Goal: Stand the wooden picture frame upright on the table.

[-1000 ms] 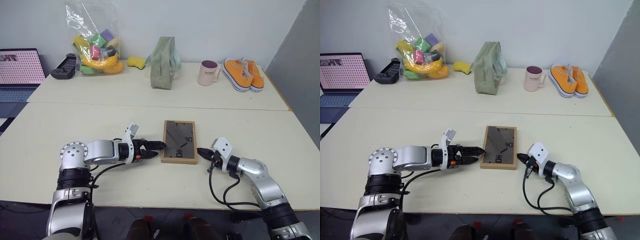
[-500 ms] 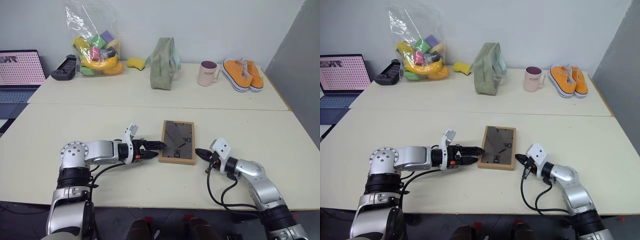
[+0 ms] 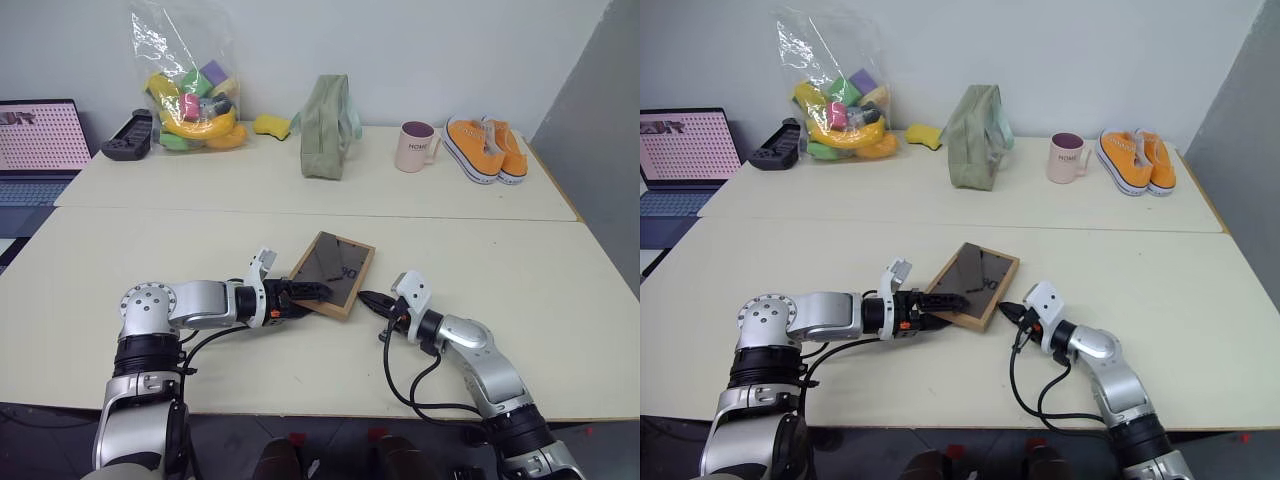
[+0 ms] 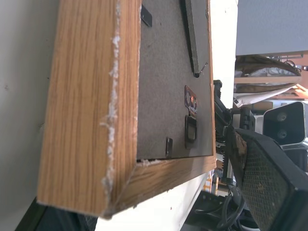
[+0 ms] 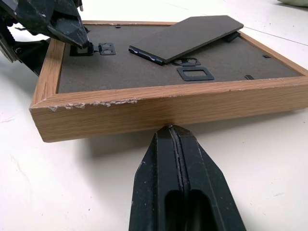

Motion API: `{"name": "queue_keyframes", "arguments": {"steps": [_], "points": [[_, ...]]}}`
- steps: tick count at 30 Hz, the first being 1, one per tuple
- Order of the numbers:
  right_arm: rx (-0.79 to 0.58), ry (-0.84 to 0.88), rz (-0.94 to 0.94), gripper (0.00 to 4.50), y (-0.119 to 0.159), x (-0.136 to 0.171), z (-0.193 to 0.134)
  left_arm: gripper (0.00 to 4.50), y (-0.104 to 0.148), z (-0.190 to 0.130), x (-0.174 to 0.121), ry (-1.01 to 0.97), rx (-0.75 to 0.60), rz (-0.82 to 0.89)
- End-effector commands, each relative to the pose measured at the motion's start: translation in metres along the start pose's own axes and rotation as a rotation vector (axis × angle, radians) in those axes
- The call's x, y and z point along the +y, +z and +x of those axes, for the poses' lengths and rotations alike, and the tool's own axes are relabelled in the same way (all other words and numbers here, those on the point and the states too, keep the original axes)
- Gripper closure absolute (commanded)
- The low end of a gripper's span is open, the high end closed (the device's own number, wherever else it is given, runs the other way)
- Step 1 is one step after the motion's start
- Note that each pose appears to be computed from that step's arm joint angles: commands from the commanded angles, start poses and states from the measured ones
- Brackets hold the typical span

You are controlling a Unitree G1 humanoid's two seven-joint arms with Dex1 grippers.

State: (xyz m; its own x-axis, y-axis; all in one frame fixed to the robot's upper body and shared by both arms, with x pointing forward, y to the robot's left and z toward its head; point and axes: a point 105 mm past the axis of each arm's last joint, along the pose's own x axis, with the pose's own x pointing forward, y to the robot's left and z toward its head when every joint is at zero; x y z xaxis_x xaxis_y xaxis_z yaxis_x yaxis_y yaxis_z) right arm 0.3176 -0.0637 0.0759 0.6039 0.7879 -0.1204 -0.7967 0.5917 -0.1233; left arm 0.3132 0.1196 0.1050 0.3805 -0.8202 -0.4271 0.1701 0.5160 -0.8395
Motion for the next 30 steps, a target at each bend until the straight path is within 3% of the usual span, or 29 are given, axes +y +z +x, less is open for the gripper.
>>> {"name": "queue_keyframes", "arguments": {"steps": [1,10,18,21,30], "points": [[0.010,-0.021,-0.030,4.50,-0.004,-0.011,-0.011,0.65,0.004,-0.002,0.008,0.026,-0.018,-0.036],[0.078,-0.048,-0.049,4.50,-0.023,-0.029,-0.033,0.65,0.011,-0.008,0.008,0.004,-0.052,-0.063],[0.081,-0.045,-0.056,4.50,-0.023,-0.032,-0.034,0.65,0.012,-0.009,0.007,-0.003,-0.065,-0.067],[0.078,-0.043,-0.056,4.50,-0.022,-0.031,-0.032,1.05,0.013,-0.008,0.005,-0.016,-0.073,-0.067],[0.078,-0.051,-0.050,4.50,-0.021,-0.033,-0.034,2.91,0.016,-0.006,-0.001,-0.042,-0.085,-0.077]]}}
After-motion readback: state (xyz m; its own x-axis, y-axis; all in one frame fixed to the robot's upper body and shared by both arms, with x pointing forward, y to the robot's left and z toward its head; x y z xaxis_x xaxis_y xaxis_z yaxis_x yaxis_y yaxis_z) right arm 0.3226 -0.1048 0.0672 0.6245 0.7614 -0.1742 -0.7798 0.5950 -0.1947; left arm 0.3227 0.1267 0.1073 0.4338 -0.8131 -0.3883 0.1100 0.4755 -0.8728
